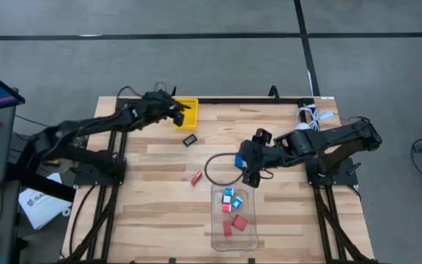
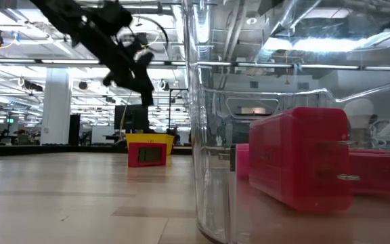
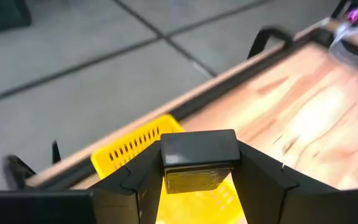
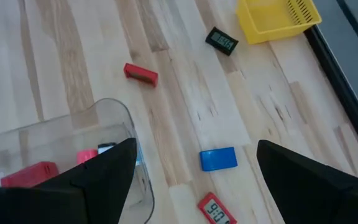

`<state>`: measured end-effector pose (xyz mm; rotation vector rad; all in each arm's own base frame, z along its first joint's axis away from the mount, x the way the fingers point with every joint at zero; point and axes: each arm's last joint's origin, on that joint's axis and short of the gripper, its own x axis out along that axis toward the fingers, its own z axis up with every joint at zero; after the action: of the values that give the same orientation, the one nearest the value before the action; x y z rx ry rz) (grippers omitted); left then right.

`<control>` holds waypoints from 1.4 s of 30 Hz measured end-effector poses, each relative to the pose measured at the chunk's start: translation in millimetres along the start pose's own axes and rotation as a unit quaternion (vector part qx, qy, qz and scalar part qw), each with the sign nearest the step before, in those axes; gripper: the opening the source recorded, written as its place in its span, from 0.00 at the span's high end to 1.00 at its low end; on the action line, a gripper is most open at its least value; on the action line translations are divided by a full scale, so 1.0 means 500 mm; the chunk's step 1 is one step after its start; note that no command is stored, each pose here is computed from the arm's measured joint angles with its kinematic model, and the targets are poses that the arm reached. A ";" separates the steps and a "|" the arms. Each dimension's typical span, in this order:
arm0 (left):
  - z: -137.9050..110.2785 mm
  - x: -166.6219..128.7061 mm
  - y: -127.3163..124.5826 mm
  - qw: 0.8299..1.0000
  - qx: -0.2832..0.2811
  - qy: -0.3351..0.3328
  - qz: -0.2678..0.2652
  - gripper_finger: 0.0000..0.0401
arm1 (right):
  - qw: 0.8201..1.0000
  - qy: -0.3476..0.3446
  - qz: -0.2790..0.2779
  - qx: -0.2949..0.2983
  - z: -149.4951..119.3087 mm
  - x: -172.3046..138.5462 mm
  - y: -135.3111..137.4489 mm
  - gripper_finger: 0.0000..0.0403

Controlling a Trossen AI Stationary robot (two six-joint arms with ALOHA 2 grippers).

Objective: Pick & Place Office items
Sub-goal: Put the right black digital clock into the yellow bin

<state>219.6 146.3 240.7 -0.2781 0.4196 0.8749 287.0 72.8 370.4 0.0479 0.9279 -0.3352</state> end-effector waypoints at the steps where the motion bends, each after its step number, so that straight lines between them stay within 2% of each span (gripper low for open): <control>1: -0.005 0.016 0.002 1.000 0.000 0.009 0.003 0.59 | 1.000 0.001 -0.001 -0.004 -0.002 0.000 0.004 0.19; 5: -0.027 0.074 0.021 0.999 -0.022 0.035 0.009 0.59 | 1.000 -0.004 -0.006 -0.013 -0.006 -0.003 0.014 0.19; 10: -0.037 0.117 0.052 0.998 -0.058 0.037 0.012 0.59 | 1.000 -0.010 -0.012 -0.014 -0.008 -0.006 0.018 0.19; 19: -0.044 0.156 0.105 0.995 -0.084 0.048 0.004 0.59 | 1.000 -0.018 -0.015 0.004 -0.006 -0.006 0.020 0.19; 25: -0.035 0.193 0.090 0.996 -0.058 0.065 -0.010 0.59 | 0.999 -0.021 -0.022 0.021 -0.005 -0.005 0.017 0.19; 30: -0.040 0.219 0.081 0.995 -0.038 0.093 0.000 0.59 | 0.999 -0.021 -0.023 0.028 -0.005 -0.005 0.017 0.19; 36: -0.051 0.223 0.083 0.993 -0.009 0.115 0.033 0.59 | 0.999 -0.021 -0.023 0.029 -0.005 -0.005 0.017 0.19; 42: -0.051 0.222 0.084 0.993 -0.002 0.115 0.042 0.59 | 0.999 -0.021 -0.024 0.032 -0.003 -0.004 0.013 0.19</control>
<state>243.4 237.5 163.6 -0.3696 0.6465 0.9290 286.8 79.9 370.2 0.0763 0.8771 -0.4095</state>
